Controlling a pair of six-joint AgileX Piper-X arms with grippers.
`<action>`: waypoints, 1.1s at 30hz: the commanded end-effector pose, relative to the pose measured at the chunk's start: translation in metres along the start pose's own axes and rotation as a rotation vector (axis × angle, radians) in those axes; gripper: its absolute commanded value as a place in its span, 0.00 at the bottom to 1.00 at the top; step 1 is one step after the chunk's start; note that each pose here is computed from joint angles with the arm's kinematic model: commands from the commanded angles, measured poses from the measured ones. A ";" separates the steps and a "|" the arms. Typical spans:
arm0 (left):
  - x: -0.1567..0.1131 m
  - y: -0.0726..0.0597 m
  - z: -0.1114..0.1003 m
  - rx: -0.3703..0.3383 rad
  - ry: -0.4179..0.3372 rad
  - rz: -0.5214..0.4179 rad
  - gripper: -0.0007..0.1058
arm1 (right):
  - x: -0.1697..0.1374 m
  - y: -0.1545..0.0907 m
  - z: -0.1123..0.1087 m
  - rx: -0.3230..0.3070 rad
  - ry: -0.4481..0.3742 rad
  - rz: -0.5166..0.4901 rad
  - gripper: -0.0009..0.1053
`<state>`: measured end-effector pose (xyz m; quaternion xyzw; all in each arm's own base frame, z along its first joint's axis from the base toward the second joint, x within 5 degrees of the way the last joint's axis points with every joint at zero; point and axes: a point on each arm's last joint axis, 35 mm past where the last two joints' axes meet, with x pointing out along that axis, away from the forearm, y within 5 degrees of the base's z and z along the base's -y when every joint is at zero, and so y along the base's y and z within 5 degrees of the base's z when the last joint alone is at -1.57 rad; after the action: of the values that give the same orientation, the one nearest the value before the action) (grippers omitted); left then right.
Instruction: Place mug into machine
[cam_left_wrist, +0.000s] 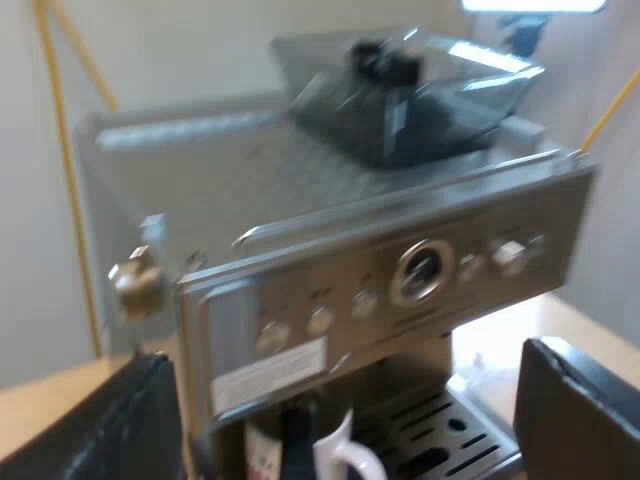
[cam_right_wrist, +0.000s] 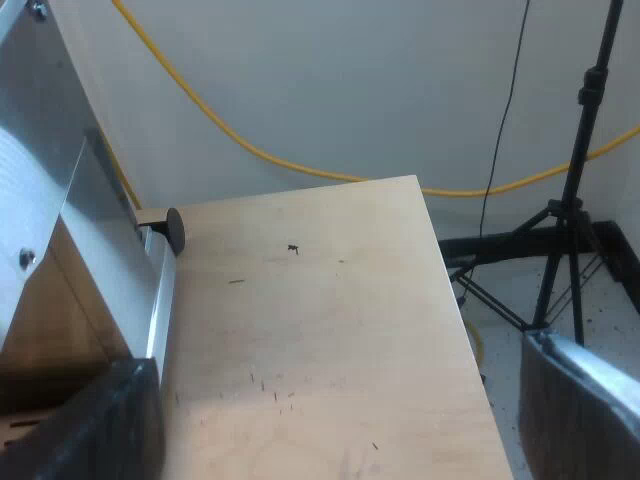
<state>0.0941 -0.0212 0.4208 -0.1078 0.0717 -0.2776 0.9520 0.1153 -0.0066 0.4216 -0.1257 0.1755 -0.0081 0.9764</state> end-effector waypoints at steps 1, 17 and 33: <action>-0.011 -0.008 0.001 0.015 -0.011 -0.021 0.66 | -0.014 0.002 -0.009 -0.004 -0.034 -0.004 0.69; -0.086 -0.040 -0.050 0.060 -0.021 0.071 0.66 | -0.099 0.018 -0.067 -0.003 -0.248 -0.063 0.69; -0.105 -0.039 -0.080 -0.029 0.132 0.270 0.66 | -0.109 0.024 -0.090 -0.007 -0.200 -0.050 0.69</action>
<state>-0.0315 -0.0098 0.3600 -0.0899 0.1426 -0.1603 0.9726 -0.0214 0.0012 0.3701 -0.1287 0.0714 -0.0181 0.9889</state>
